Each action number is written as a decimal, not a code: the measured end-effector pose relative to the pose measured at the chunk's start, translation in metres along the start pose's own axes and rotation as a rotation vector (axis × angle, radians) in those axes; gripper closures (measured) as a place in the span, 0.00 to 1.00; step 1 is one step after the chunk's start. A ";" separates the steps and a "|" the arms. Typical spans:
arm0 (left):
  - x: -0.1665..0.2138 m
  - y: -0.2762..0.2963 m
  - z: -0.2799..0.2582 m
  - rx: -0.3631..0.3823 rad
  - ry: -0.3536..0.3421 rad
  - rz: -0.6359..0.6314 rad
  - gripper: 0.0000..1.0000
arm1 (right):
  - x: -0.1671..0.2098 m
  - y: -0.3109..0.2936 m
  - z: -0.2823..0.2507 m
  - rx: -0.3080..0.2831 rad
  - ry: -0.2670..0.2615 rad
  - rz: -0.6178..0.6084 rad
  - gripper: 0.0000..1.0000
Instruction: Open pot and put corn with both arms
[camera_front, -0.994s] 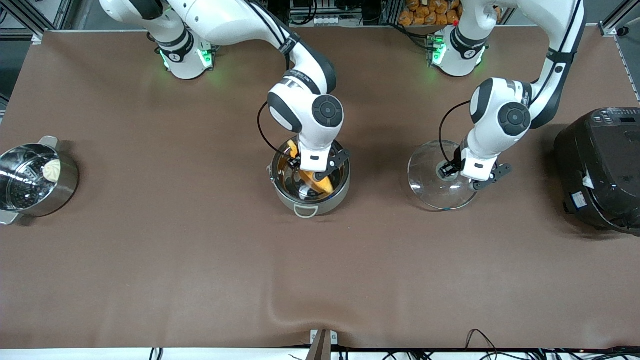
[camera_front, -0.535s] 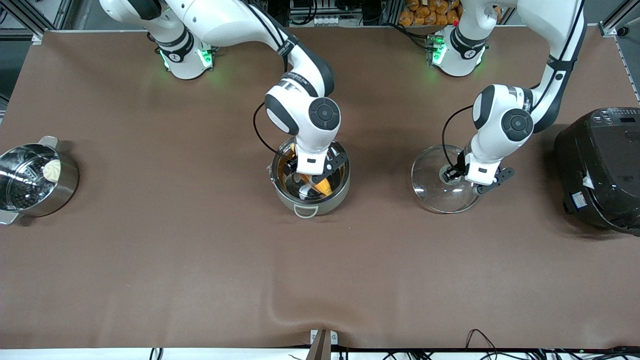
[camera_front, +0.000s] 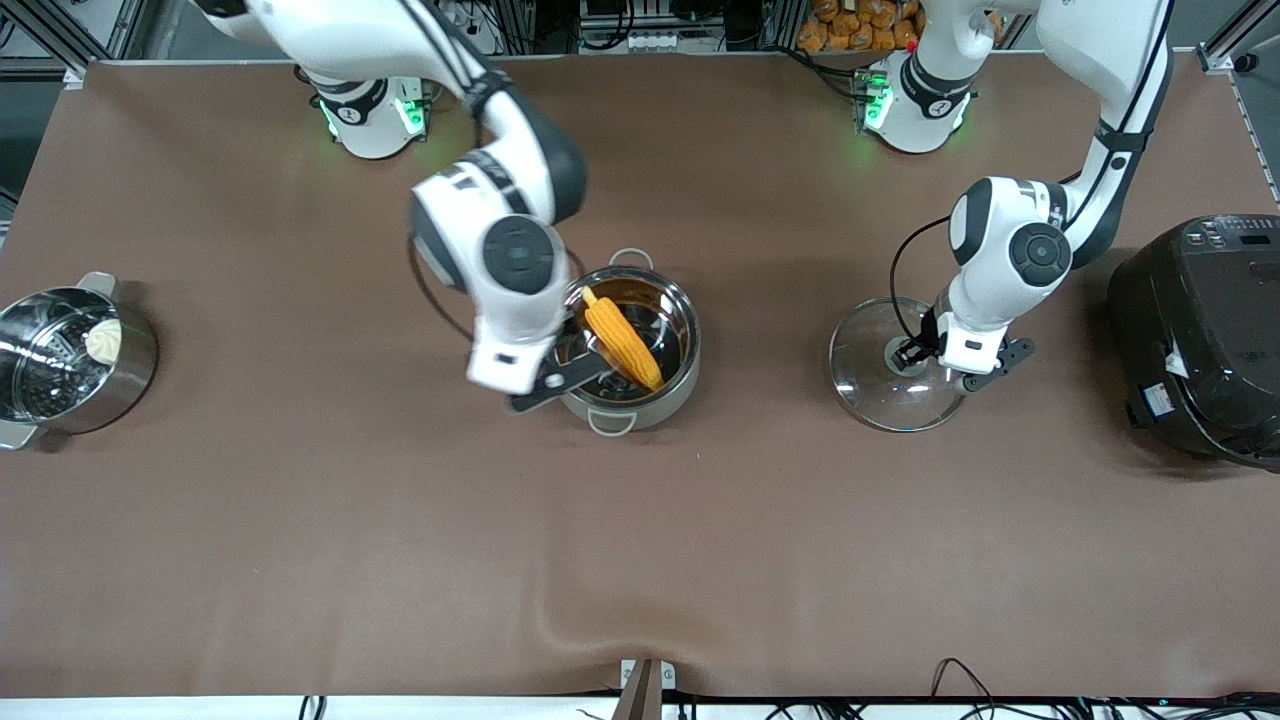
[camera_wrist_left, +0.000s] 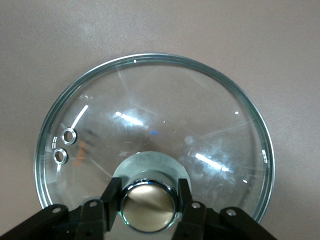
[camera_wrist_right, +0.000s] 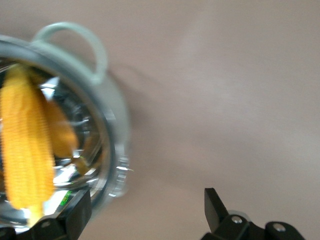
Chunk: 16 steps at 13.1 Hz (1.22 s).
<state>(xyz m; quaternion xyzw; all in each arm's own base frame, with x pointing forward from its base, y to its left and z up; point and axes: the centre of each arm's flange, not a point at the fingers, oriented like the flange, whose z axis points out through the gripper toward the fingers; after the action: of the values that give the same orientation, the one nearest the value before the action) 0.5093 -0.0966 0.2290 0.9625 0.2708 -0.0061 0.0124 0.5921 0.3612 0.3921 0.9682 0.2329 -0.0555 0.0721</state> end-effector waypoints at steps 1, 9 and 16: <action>0.000 0.000 0.001 -0.001 0.001 0.000 0.50 | -0.005 0.034 -0.006 0.005 0.000 0.036 0.00; -0.002 -0.003 0.008 -0.014 0.018 -0.002 0.44 | -0.113 0.264 -0.063 0.087 0.051 0.212 0.00; 0.014 0.012 -0.035 -0.054 0.057 -0.048 0.00 | -0.225 0.332 -0.136 0.139 0.112 0.353 0.00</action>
<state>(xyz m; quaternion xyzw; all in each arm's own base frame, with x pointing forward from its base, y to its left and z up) 0.5275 -0.0991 0.2637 0.9549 0.2940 0.0282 0.0304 0.5551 -0.0087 0.5951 0.9982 0.0590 -0.0040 0.0006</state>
